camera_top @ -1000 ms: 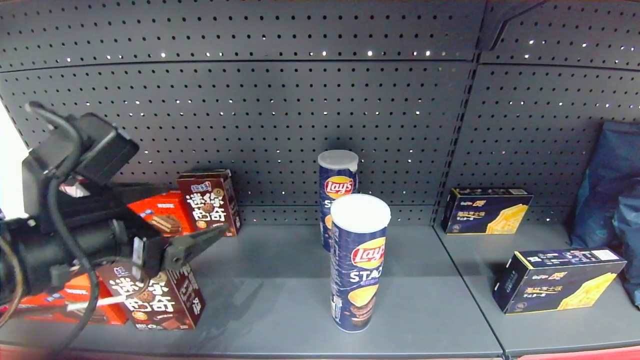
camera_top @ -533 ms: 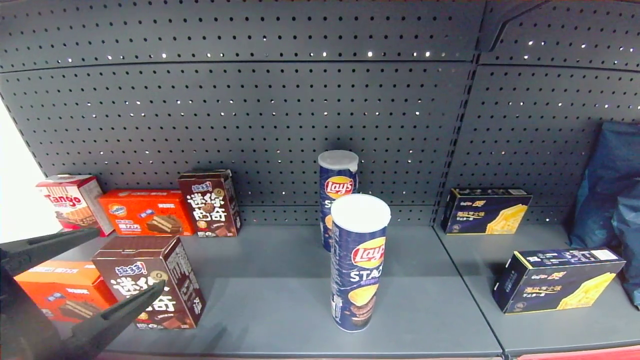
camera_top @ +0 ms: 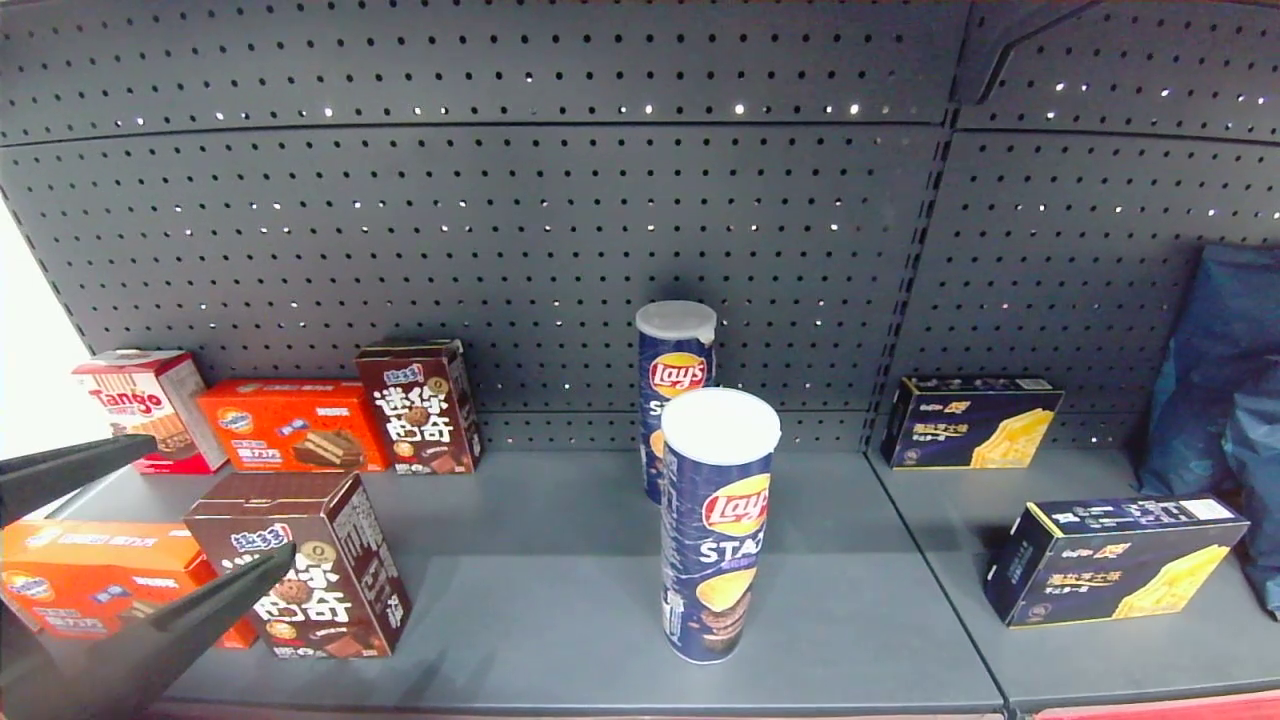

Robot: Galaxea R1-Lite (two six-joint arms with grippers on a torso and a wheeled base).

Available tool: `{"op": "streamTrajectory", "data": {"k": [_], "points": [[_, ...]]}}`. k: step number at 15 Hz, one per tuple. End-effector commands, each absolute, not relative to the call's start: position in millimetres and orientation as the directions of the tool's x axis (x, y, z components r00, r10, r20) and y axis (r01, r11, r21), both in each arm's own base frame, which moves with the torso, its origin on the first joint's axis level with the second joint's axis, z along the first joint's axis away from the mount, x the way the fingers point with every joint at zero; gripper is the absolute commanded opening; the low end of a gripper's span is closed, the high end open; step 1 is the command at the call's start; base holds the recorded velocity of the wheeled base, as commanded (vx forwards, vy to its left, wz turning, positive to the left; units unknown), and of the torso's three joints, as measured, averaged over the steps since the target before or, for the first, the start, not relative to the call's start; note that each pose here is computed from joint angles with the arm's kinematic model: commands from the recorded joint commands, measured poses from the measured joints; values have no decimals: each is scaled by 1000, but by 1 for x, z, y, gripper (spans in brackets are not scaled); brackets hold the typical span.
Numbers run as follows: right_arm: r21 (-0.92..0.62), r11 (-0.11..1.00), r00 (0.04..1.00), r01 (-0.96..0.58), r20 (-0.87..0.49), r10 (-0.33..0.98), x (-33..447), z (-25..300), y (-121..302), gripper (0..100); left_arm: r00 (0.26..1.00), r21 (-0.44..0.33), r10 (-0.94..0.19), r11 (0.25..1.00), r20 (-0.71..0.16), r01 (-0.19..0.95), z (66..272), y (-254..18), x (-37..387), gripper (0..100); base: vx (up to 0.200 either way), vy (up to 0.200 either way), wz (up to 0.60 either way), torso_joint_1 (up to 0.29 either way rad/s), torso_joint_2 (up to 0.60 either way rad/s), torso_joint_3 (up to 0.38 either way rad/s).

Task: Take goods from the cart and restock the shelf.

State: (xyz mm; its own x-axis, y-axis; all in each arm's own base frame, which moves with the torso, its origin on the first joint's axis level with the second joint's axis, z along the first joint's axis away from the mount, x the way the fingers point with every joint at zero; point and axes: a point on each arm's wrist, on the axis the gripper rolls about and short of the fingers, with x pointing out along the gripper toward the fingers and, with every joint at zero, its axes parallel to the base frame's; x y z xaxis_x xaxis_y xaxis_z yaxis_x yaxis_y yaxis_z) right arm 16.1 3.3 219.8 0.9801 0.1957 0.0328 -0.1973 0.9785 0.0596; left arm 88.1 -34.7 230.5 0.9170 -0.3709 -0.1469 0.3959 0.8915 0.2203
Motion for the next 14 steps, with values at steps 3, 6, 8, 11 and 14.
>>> {"op": "streamTrajectory", "data": {"k": [3,6,8,11,14], "points": [[39,887,855,-461,-249,456,112,225,53,100,916,219,-371,891,-154,398,232,-36,92,100,0,0,0,0,0,0],[9,855,805,-518,-334,491,141,219,77,100,913,217,-370,890,-169,401,229,-36,93,100,0,0,0,0,0,0],[-13,827,772,-563,-365,520,154,218,94,100,912,218,-372,889,-172,403,228,-36,93,100,0,0,0,0,0,0],[-23,818,745,-575,-429,511,166,206,111,100,911,217,-373,888,-175,405,228,-37,93,100,0,0,0,0,0,0],[-25,799,717,-601,-458,525,177,196,126,100,909,215,-377,887,-175,409,228,-37,93,100,0,0,0,0,0,0]]}}
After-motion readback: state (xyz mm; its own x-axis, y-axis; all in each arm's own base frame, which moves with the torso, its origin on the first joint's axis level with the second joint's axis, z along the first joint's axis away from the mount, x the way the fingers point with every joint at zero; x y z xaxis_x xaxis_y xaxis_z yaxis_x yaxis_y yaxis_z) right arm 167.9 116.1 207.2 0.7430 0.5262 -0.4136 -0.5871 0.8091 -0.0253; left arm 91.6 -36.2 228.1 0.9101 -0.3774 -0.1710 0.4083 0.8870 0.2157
